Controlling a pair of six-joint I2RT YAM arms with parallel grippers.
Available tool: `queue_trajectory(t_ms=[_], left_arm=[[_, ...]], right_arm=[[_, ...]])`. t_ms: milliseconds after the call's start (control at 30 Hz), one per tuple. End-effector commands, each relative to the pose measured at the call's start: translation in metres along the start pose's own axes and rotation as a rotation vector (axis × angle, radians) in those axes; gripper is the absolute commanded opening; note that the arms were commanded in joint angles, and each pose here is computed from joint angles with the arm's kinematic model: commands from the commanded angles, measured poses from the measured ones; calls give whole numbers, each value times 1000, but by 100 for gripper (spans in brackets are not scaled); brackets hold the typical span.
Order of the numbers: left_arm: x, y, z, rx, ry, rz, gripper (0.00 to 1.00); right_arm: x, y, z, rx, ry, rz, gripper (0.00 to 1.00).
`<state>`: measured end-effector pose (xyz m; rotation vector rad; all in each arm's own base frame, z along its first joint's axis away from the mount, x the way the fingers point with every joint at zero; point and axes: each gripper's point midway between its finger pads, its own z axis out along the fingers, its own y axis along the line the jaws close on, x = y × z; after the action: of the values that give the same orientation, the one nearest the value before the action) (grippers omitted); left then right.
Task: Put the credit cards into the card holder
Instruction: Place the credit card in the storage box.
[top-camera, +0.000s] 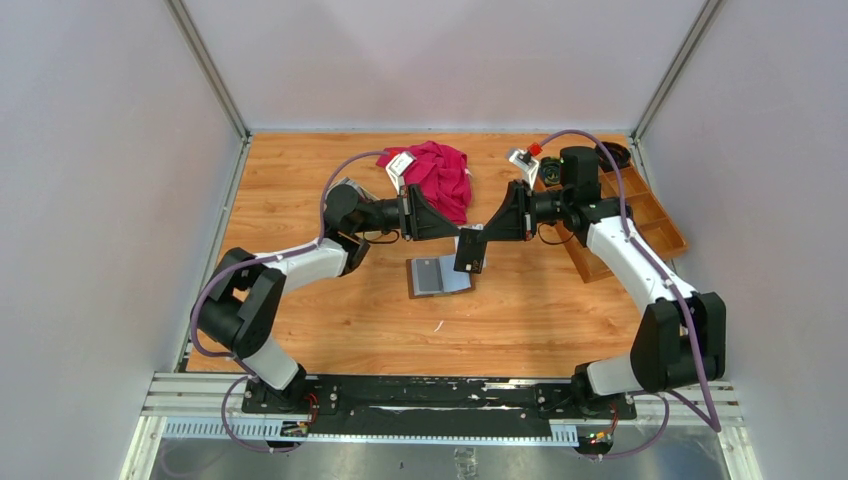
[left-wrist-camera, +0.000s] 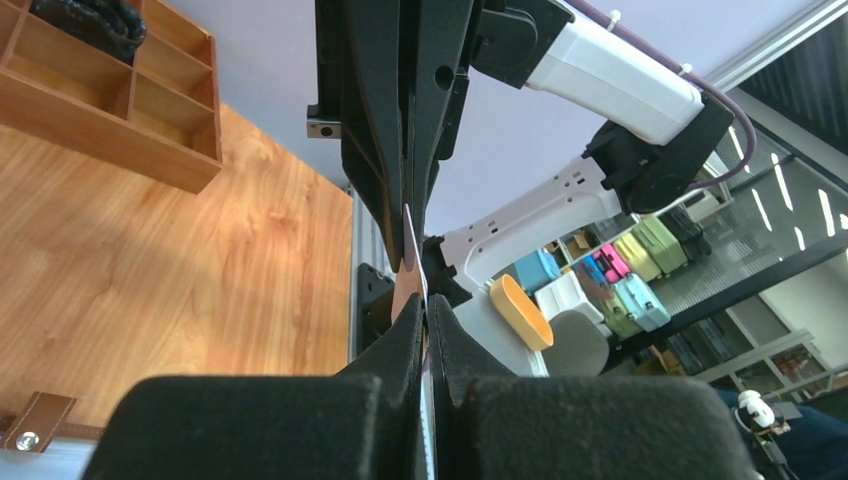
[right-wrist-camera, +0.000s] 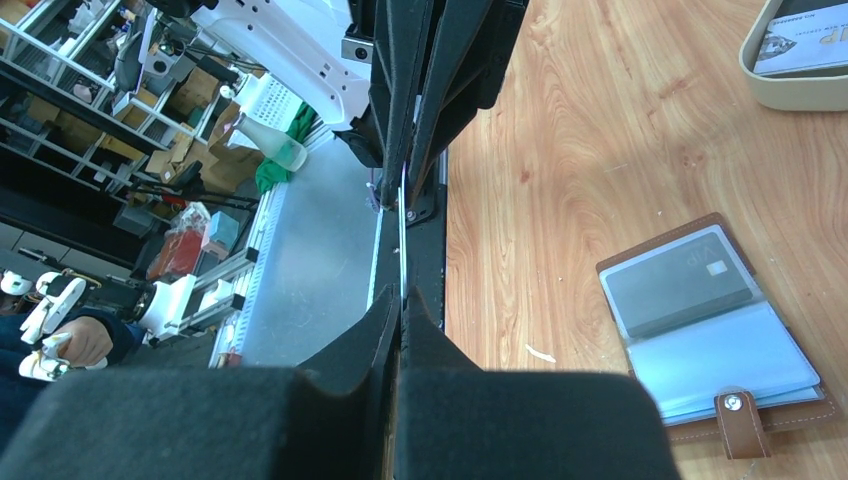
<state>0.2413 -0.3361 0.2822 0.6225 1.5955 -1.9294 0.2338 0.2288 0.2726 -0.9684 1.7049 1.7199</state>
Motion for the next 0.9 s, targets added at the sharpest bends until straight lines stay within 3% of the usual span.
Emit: queue_trajectory(t_ms=[0,400,600,867], left_arm=[[-1,-6,-3,10,1,44,0],[-12,28,-13,-116,-84,-7,0],[-4,62,-15,-170,-65,-67,0],[-13,98,-44,-256,-65,-77,0]], right_arm=[[2,-4,4,-6,8,10,0],[15,-31,6,19,16,104,6],[26,-56,10,-24,31,224,4],[27,-77,32,-46,84,239,4]])
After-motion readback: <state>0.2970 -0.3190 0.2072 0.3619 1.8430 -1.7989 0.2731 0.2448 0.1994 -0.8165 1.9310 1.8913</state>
